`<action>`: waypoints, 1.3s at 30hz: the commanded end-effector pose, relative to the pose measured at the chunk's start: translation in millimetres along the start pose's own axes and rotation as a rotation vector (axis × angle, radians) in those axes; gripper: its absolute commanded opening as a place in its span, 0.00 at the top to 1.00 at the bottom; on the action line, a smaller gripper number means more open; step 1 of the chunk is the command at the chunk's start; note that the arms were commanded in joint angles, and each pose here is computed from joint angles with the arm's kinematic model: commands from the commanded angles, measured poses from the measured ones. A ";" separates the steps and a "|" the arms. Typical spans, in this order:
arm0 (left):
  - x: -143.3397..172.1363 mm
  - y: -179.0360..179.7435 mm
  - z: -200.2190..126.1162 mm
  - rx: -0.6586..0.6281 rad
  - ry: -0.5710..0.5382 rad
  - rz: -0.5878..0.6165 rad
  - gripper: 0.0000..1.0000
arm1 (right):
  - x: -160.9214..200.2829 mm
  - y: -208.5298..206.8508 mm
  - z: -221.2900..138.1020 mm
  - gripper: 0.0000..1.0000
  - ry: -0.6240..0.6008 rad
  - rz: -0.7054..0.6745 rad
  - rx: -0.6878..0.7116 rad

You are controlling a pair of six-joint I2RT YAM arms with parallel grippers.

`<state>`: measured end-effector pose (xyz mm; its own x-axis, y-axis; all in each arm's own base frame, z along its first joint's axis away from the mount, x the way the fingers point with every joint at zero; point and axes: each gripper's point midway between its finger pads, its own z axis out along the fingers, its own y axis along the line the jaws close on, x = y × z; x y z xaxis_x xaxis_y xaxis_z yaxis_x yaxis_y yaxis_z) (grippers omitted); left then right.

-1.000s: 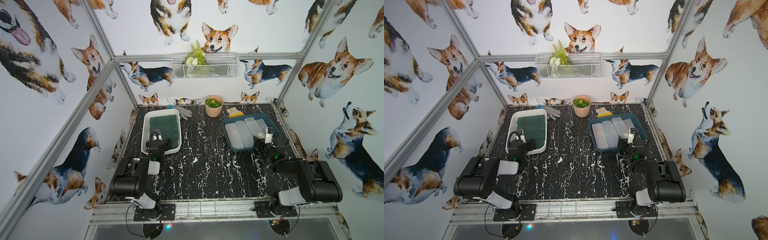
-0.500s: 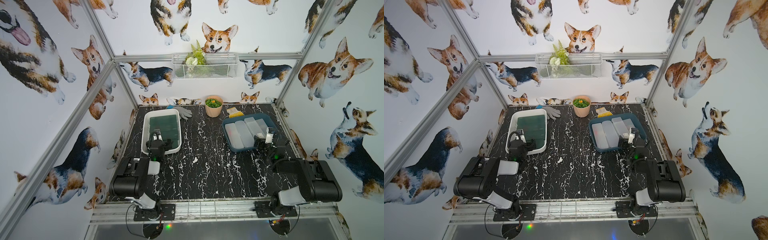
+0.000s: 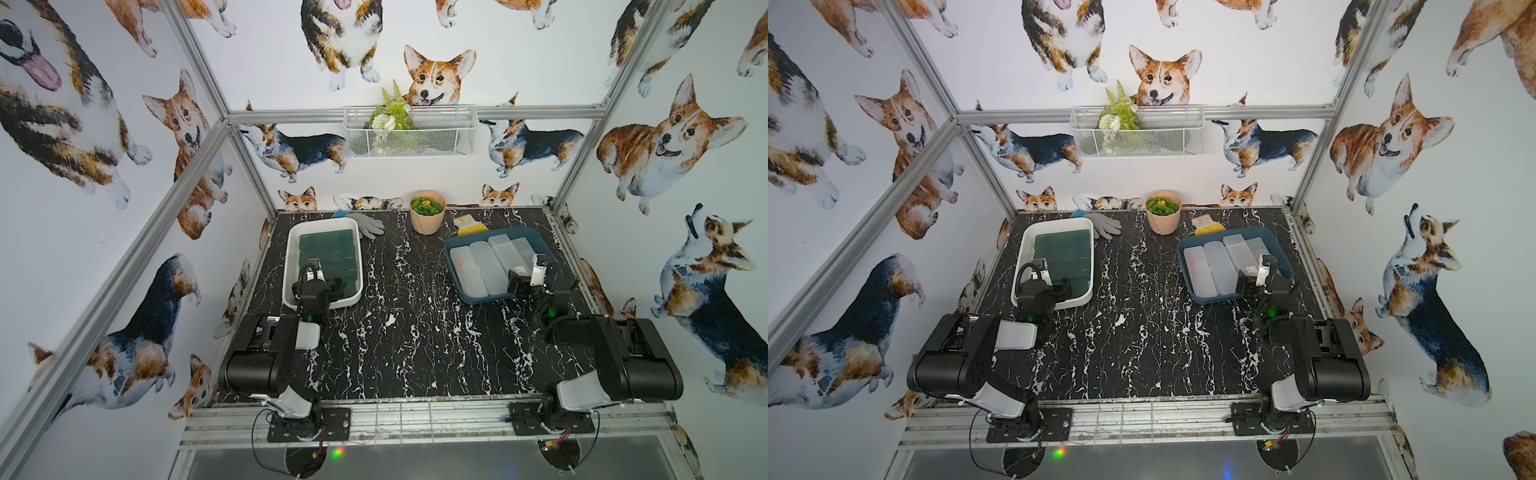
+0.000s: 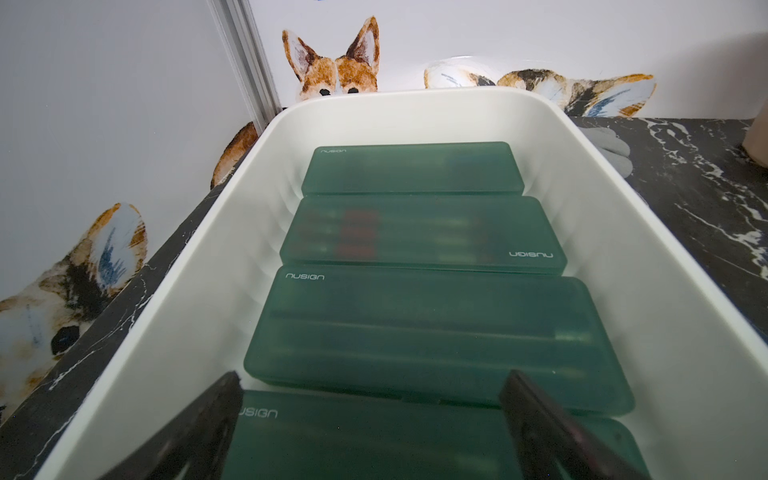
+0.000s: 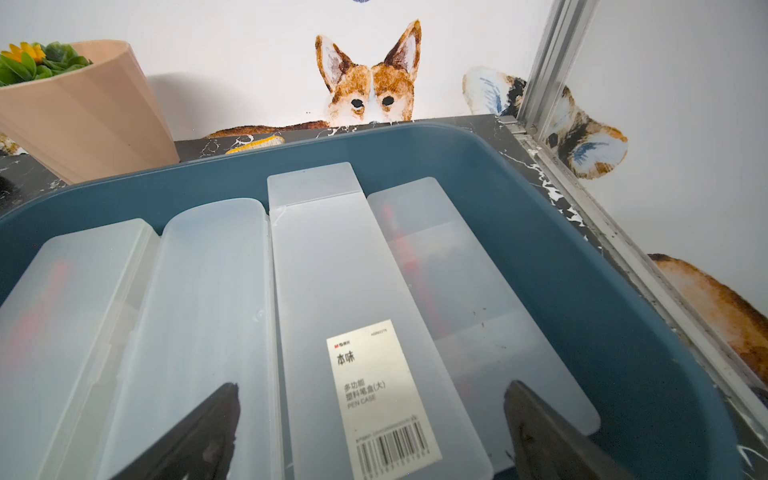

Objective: Place the pencil cases by color into the storage box
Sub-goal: Reset both arms

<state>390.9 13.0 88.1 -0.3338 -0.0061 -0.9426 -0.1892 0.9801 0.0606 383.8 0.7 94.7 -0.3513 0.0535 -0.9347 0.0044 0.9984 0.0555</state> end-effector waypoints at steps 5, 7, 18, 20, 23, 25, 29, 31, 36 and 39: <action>-5.2 1.4 -0.4 -0.007 -0.020 0.011 0.00 | 7.3 -1.4 -2.5 0.00 0.023 0.013 0.007; -4.6 1.4 -0.6 -0.007 -0.018 0.011 0.00 | 7.4 -1.6 -3.0 0.00 0.023 0.013 0.008; -4.7 1.1 -0.6 -0.006 -0.019 0.011 0.00 | 7.1 -1.0 -2.5 0.00 0.023 0.013 0.006; -5.2 1.2 -0.4 -0.007 -0.020 0.011 0.00 | 6.7 -1.5 -2.5 0.00 0.022 0.013 0.008; -4.9 1.4 -0.4 -0.007 -0.019 0.011 0.00 | 7.5 -1.4 -2.6 0.00 0.024 0.013 0.007; -4.5 1.1 -0.6 -0.006 -0.018 0.011 0.00 | 7.1 -1.3 -2.7 0.00 0.023 0.013 0.007; -5.0 1.4 -0.4 -0.007 -0.019 0.011 0.00 | 6.0 -0.3 -4.3 0.00 0.012 0.012 0.001; -4.8 1.4 -0.5 -0.007 -0.019 0.011 0.00 | 5.2 2.3 -10.3 0.00 -0.021 0.006 -0.015; -4.7 1.4 -0.5 -0.007 -0.019 0.011 0.00 | 6.4 5.1 -33.8 0.00 -0.118 -0.004 -0.033; -4.8 1.4 -0.5 -0.007 -0.019 0.011 0.00 | 7.4 4.8 -25.7 0.00 -0.079 -0.002 -0.030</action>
<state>390.9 13.0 88.2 -0.3335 -0.0054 -0.9427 -0.1893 0.9800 0.0614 352.5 3.2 95.7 -0.2701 0.0505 -0.9615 -0.0131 0.9983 0.0561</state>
